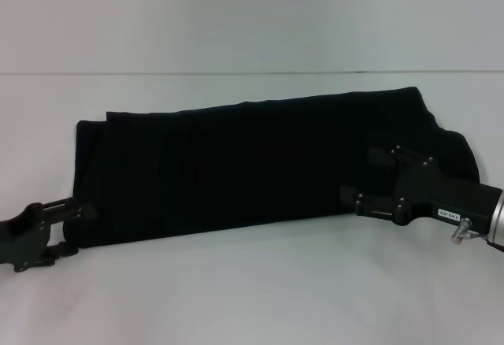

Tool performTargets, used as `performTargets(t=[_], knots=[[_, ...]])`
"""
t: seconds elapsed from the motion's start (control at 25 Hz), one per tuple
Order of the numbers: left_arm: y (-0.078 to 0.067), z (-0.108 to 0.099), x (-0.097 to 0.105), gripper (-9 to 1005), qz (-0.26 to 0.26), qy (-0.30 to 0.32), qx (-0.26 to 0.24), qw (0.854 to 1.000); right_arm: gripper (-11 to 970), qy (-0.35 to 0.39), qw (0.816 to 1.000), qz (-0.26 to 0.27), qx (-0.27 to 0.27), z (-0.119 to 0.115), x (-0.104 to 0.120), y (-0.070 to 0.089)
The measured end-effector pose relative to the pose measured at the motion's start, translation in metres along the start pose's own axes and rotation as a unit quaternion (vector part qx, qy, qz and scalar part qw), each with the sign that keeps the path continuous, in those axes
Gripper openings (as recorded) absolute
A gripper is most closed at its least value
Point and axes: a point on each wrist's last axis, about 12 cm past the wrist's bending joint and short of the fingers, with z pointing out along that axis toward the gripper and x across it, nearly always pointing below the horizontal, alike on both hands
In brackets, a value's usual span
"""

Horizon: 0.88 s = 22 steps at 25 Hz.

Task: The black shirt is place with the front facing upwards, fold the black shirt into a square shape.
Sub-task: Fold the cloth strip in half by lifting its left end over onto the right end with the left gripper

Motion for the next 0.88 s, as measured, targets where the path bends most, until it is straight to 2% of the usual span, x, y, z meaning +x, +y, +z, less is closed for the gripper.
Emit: performTargets(t=[0.48,0.84,0.88], knots=[[-0.018,0.019,-0.011,885,0.027,0.003,-0.007,1.0,934,-0.002,1.0,0.0,-0.004,0.001,-0.001,0.0],[-0.023,0.022,-0.015,885,0.037,0.001,-0.012,0.999,934,-0.002,1.0,0.0,-0.005,0.001,-0.001,0.001],[-0.024,0.023,-0.015,860,0.04,0.002,-0.014,0.999,934,-0.002,1.0,0.0,-0.005,0.001,-0.001,0.001]])
